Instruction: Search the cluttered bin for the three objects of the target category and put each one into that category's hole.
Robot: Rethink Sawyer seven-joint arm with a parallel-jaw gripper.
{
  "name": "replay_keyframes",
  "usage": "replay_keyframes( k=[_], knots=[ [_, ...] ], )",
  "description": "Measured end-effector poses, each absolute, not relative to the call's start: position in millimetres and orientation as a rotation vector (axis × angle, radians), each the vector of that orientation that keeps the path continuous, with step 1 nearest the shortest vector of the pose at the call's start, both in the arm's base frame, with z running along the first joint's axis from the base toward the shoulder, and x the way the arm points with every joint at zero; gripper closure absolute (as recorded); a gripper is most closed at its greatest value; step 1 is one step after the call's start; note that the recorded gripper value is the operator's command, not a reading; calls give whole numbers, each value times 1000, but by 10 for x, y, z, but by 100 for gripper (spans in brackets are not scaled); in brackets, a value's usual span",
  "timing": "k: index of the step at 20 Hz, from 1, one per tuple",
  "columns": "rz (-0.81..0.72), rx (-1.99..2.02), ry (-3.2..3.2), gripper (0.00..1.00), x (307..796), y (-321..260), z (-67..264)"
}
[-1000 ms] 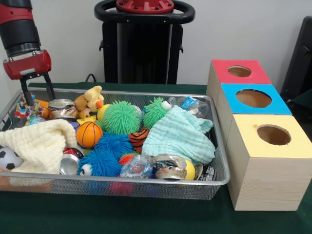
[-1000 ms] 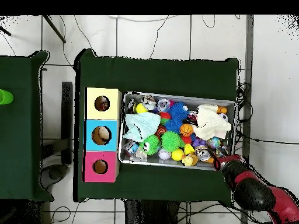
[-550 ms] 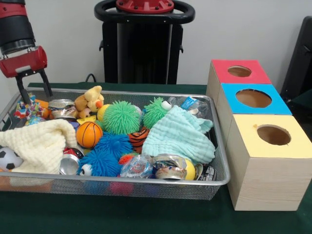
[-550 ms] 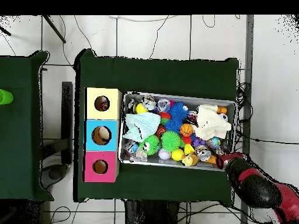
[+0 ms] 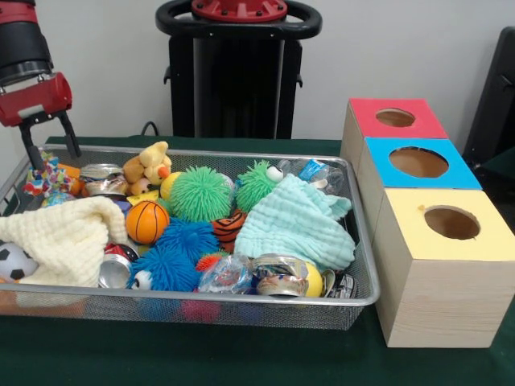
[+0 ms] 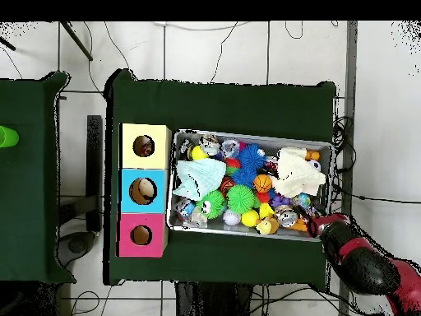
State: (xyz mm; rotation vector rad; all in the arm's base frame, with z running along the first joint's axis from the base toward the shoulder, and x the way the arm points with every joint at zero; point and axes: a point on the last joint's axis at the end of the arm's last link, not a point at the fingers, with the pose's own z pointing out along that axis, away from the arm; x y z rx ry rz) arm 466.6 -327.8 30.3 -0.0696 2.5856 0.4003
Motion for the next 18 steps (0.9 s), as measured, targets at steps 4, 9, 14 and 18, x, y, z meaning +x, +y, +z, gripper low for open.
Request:
replay_keyframes(
  k=[4,9,14,18],
  knots=[
    [397,-75,2574,0,4644,-3285,278],
    [366,-114,2577,0,4601,-3285,231],
    [339,-148,2580,0,4573,-3280,193],
    [320,-171,2583,0,4562,-3282,181]
  ],
)
